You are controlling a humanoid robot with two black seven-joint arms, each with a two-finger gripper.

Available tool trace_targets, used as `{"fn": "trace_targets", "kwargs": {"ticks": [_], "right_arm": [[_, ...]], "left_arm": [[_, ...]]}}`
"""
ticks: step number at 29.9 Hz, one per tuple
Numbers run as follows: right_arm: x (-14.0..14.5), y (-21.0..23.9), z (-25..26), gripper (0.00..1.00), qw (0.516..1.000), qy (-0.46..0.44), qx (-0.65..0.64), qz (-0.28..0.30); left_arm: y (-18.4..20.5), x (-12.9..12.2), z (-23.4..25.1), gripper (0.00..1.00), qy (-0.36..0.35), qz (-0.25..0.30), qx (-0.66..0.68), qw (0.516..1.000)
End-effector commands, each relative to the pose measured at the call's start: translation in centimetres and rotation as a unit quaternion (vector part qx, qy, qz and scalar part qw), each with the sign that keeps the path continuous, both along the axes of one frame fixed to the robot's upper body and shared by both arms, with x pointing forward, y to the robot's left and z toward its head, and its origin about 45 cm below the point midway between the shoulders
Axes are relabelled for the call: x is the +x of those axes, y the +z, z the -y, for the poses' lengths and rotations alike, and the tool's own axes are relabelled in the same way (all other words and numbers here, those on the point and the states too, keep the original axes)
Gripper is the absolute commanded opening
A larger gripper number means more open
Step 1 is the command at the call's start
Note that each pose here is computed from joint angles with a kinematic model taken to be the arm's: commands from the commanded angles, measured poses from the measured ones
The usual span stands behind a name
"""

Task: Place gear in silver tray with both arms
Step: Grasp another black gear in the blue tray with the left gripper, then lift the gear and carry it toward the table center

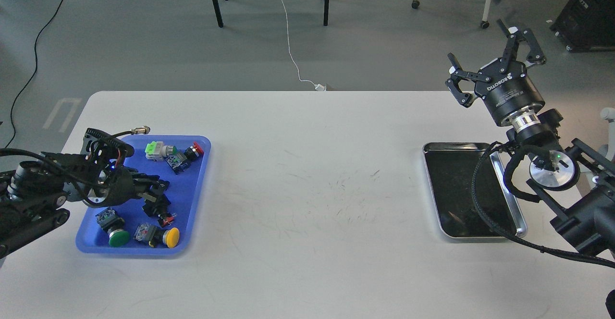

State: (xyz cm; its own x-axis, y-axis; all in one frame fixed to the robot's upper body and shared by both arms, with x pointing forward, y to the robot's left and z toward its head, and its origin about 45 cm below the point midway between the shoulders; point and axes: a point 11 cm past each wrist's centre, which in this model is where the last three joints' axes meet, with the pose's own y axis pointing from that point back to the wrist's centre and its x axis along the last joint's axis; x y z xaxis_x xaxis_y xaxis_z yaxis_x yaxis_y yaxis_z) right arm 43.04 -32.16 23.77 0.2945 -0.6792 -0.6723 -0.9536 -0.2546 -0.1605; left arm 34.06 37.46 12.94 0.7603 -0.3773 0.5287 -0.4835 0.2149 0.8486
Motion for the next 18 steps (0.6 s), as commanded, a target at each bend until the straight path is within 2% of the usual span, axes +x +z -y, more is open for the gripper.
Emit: {"fn": "trace_targets", "kwargs": {"ticks": [1,4,9,13,18], "right_arm": [[0.0,0.0,0.1,0.99,1.0,-0.001,-0.001,0.0],[0.0,0.0,0.2,0.99,1.0,-0.002,-0.002,0.0],[0.0,0.2,0.7,0.99,1.0,-0.006,-0.005,0.001],[-0.1,0.3,0.8,0.99,1.0,-0.007,-0.004,0.002],[0.0,1.2,1.6,0.99,1.0,-0.013,-0.004,0.013]], "left_arm": [[0.2,0.0,0.0,0.19,-0.001,0.0,-0.001,1.0],[1.3,0.2,0.7,0.19,0.006,0.008,-0.028,1.0],[6.1,1.0,0.3,0.19,0.028,0.042,-0.073,0.996],[8.9,1.7,2.3,0.19,0.003,0.071,-0.096,0.993],[11.0,2.9,8.1,0.19,-0.057,0.095,-0.126,0.986]]}}
